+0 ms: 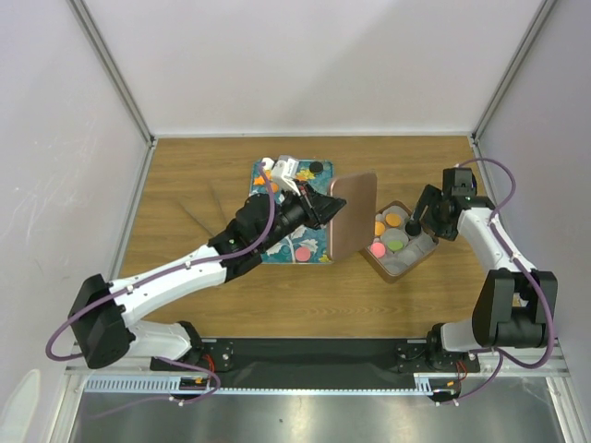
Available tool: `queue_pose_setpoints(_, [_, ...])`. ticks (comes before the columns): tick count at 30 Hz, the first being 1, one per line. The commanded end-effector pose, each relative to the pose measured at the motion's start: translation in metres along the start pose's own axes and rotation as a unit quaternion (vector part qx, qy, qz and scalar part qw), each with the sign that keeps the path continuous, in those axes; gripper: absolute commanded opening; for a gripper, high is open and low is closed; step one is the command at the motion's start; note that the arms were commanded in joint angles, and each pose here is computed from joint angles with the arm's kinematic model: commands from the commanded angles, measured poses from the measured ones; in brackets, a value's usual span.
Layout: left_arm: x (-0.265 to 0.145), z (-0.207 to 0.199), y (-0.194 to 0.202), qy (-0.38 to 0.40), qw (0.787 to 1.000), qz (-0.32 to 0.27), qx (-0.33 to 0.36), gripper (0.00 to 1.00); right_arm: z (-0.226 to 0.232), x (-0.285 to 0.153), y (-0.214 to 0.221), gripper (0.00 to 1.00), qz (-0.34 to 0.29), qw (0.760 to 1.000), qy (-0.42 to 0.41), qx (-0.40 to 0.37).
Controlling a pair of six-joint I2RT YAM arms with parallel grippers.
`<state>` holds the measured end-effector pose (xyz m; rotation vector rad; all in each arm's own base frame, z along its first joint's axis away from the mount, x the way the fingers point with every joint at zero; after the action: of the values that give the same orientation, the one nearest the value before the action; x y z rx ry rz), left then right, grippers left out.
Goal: Pack the cookies
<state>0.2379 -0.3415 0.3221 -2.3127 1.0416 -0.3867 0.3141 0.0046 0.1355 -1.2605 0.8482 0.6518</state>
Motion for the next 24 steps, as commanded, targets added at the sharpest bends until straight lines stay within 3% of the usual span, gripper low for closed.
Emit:
queue_pose_setpoints(1, [0.003, -0.013, -0.001, 0.053, 0.996, 0.014, -0.068, 0.00, -0.005, 0.005, -0.007, 0.78, -0.031, 0.999, 0.012, -0.003])
queue_pose_setpoints(11, [0.017, 0.006, 0.013, 0.051, 0.991, 0.025, -0.124, 0.01, -0.019, -0.006, -0.006, 0.78, -0.051, 0.997, 0.052, -0.002])
queue_pose_setpoints(24, [0.031, 0.028, 0.024, 0.054, 0.982, 0.040, -0.179, 0.00, -0.042, 0.020, -0.004, 0.77, -0.041, 0.997, 0.061, 0.037])
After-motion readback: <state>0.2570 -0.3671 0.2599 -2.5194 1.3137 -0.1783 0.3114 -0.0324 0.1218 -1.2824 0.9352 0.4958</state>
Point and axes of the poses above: each gripper's point midway between its finger pads, its own x axis out along the fingers, its own z axis along the line the jaws close on, y = z × x, the point moved 3 cm from there along -x, back along the fingers, and after that the axes turned 15 degrees about -x, right-handed, at the moved point
